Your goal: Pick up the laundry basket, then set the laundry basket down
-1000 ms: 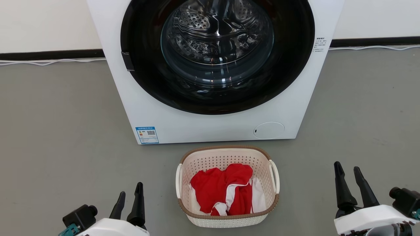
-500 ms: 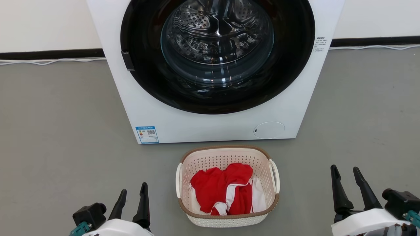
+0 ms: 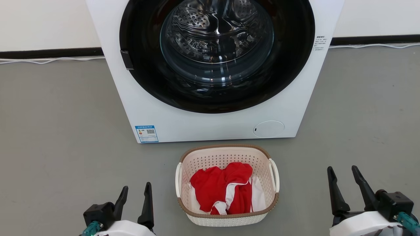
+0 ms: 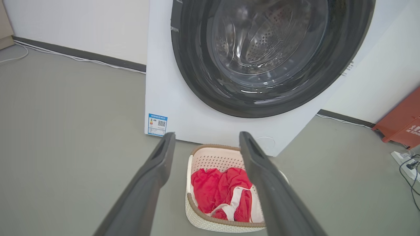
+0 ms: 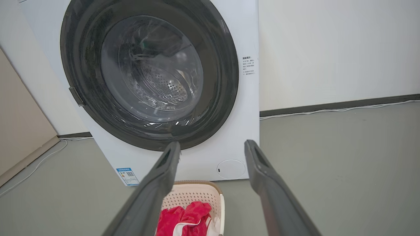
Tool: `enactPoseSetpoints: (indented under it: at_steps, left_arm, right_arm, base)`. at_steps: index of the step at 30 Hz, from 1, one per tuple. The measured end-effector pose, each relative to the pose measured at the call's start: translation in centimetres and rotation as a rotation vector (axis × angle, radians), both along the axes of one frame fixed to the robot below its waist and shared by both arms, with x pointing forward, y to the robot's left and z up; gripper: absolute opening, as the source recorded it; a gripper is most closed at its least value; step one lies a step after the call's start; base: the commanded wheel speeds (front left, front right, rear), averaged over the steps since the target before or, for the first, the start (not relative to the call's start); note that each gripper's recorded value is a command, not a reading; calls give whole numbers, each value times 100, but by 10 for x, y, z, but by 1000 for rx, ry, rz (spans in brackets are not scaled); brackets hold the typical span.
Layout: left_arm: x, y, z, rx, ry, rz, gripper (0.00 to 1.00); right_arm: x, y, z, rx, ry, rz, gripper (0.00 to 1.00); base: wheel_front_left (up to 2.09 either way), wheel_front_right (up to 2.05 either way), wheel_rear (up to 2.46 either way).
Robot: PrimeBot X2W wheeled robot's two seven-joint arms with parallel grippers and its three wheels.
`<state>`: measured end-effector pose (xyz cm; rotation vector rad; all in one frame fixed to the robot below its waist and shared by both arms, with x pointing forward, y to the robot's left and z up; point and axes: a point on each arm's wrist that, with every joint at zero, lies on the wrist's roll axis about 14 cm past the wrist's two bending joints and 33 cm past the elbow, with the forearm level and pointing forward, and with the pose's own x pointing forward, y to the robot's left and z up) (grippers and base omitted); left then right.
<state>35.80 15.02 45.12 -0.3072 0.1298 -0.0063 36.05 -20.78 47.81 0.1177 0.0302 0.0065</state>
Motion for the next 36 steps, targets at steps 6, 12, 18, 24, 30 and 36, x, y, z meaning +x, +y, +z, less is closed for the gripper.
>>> enactPoseSetpoints:
  at_steps: [6,12,18,24,30,36]
  left_arm:
    - [0,-4,2,62,-21,-19,100]
    - [1,-6,1,93,-27,-34,100]
    - [2,-6,0,94,-22,-34,100]
    - [1,-6,-2,94,-16,-35,100]
    - [5,-8,-5,94,-6,-40,100]
    - [17,-13,-6,92,-4,-55,100]
  right_arm:
    - [-1,2,0,-69,-8,18,100]
    - [0,3,-1,-105,-9,29,100]
    - [0,3,-2,-106,-4,30,100]
    - [0,4,-3,-106,-1,31,100]
    - [3,7,-8,-111,14,43,100]
    - [18,7,-7,-111,9,42,100]
  base:
    - [0,0,0]
    - [0,0,0]
    - [0,0,0]
    - [0,0,0]
    - [0,0,0]
    - [0,0,0]
